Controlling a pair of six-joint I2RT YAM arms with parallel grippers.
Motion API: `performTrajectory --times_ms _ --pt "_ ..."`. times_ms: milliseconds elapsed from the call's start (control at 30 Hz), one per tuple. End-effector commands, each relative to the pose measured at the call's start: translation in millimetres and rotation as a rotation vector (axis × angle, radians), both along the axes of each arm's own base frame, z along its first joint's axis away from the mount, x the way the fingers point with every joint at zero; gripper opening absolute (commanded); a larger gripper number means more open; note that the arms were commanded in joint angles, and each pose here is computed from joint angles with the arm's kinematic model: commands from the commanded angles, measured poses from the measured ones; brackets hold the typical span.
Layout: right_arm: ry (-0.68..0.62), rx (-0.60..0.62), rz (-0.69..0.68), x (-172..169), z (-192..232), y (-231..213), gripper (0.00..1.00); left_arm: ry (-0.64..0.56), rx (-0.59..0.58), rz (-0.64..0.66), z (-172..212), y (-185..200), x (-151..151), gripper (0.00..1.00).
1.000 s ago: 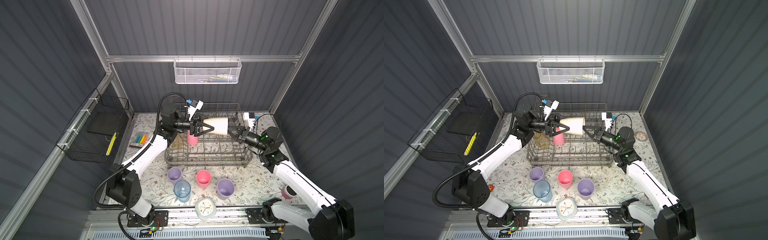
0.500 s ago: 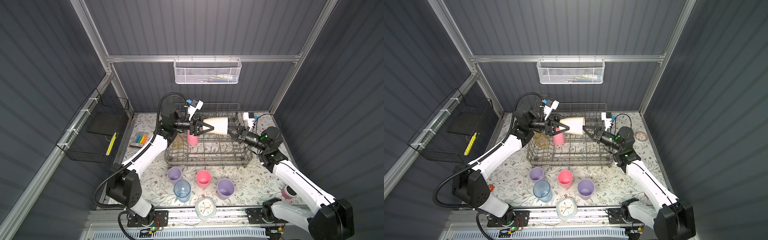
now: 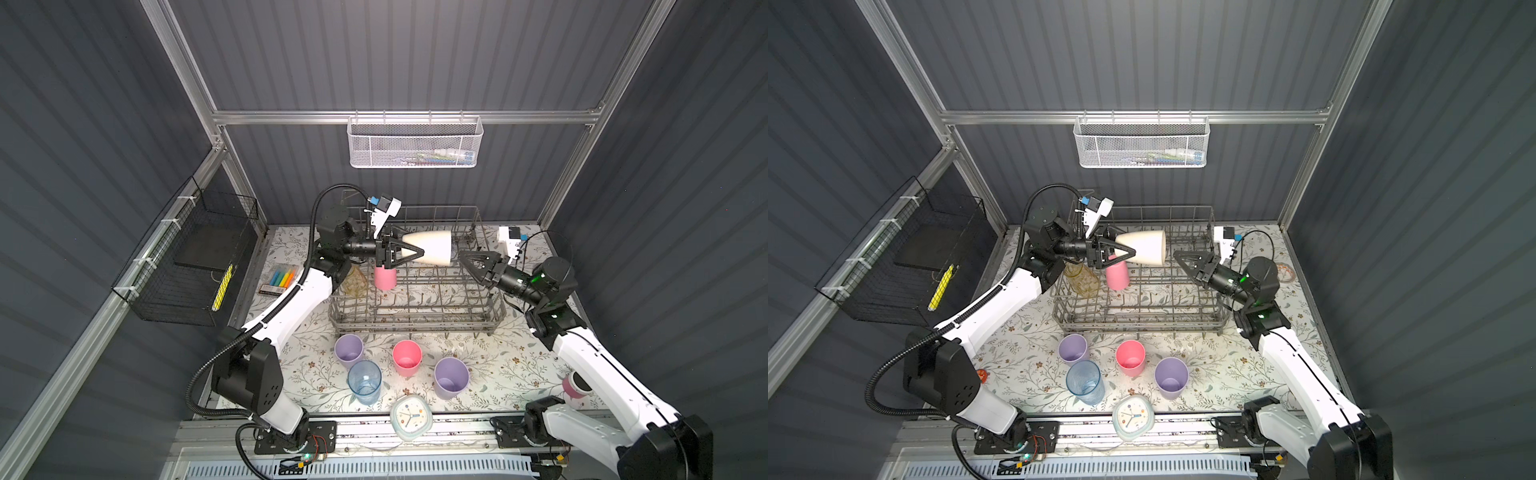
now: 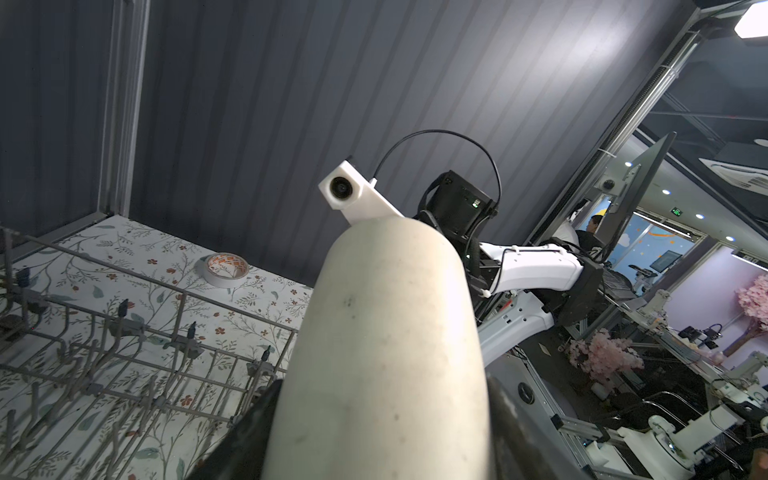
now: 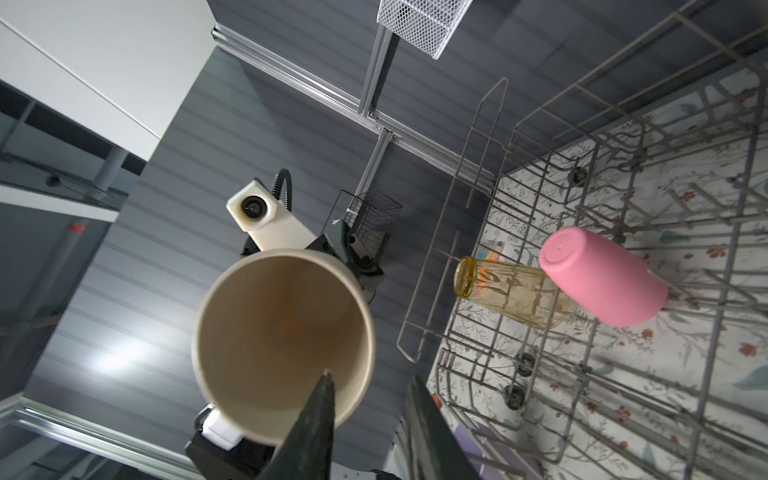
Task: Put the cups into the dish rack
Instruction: 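Open the right gripper and withdraw while the left gripper holds the beige cup, then lower the beige cup mouth-down into the rack with the left gripper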
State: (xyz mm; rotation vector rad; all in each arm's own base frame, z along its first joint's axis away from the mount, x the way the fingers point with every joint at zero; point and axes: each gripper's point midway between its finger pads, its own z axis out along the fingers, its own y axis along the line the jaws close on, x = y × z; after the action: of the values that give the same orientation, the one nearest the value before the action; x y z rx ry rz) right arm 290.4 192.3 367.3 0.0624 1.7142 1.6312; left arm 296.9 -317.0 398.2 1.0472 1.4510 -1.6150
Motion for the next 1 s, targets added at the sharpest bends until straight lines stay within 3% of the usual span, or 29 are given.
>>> performTrajectory --times_ms 0,100,233,367,700,967 --pt "-0.014 -0.061 -0.057 -8 -1 -15 0.36 -0.012 -0.008 0.036 9 10 3 0.53" --pt "0.018 -0.176 -0.17 -12 -15 -35 0.39 -0.003 0.047 0.107 1 18 13 0.53" --pt "0.059 -0.385 -0.369 -19 -34 -73 0.41 -0.023 0.217 0.249 -17 27 30 0.54" --pt "0.086 -0.503 -0.479 -27 -45 -98 0.42 -0.021 0.384 0.349 -41 39 43 0.53" --pt "0.114 -0.548 -0.508 -28 -61 -106 0.43 -0.072 0.792 0.514 -93 73 47 0.52" --pt "0.134 -0.534 -0.486 -24 -70 -101 0.43 -0.123 1.053 0.54 -130 73 49 0.5"
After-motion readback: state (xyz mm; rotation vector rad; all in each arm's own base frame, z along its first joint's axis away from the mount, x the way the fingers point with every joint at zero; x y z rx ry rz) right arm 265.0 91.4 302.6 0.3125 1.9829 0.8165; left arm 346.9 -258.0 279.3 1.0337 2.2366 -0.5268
